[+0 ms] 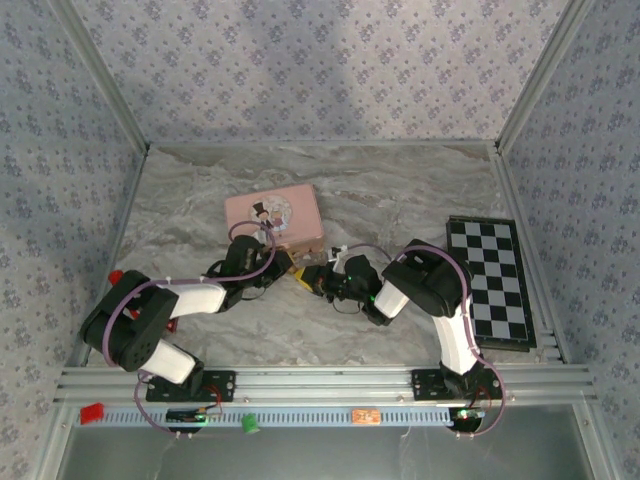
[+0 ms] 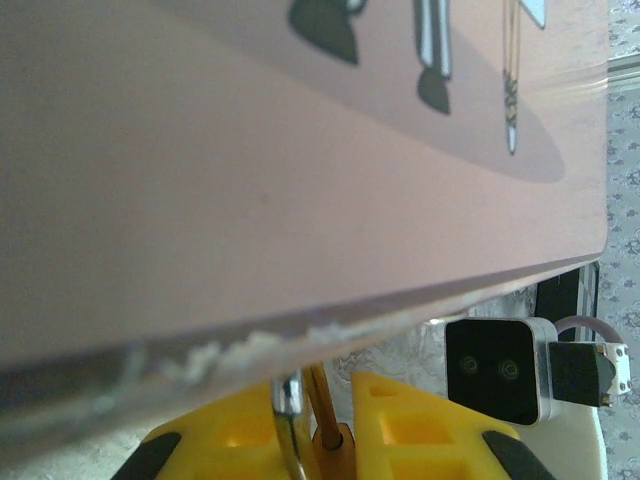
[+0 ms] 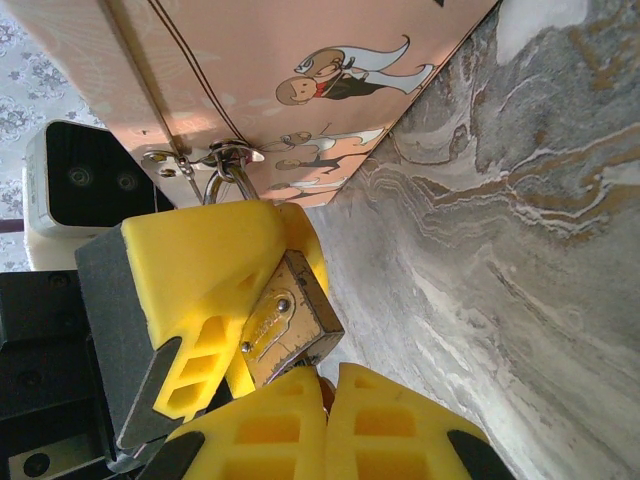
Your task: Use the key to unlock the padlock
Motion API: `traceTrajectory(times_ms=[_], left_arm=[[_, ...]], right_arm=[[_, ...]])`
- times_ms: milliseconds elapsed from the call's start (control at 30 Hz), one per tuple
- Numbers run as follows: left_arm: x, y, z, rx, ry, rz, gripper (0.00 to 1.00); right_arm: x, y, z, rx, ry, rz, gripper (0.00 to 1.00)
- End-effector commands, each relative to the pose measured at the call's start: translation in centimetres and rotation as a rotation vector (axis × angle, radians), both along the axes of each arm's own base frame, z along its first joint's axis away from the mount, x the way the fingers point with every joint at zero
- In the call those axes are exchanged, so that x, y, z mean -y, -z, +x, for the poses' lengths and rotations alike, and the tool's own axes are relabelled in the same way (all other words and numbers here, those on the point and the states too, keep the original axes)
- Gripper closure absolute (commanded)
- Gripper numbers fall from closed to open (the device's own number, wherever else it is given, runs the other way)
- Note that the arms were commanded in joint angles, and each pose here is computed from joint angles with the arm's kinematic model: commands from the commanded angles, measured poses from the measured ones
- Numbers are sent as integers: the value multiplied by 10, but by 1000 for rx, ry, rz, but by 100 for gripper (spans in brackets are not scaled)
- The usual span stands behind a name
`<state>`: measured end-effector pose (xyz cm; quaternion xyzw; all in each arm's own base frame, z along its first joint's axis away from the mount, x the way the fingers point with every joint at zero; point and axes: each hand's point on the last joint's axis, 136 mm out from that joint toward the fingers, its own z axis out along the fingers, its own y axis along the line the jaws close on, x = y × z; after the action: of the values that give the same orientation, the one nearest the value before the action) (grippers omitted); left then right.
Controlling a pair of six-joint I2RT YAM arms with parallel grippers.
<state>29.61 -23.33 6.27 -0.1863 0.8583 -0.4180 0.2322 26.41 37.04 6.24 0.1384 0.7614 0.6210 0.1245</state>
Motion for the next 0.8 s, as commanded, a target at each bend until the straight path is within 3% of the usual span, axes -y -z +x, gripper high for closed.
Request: traceTrajectory(times_ms=[0, 767], left_arm=[[37, -9, -29, -83, 146, -136, 92], [39, -1, -32, -97, 152, -139, 93]], right_arm=[[-11, -28, 6, 95, -7, 59, 100], [-15, -29, 9, 102, -24, 67, 100]])
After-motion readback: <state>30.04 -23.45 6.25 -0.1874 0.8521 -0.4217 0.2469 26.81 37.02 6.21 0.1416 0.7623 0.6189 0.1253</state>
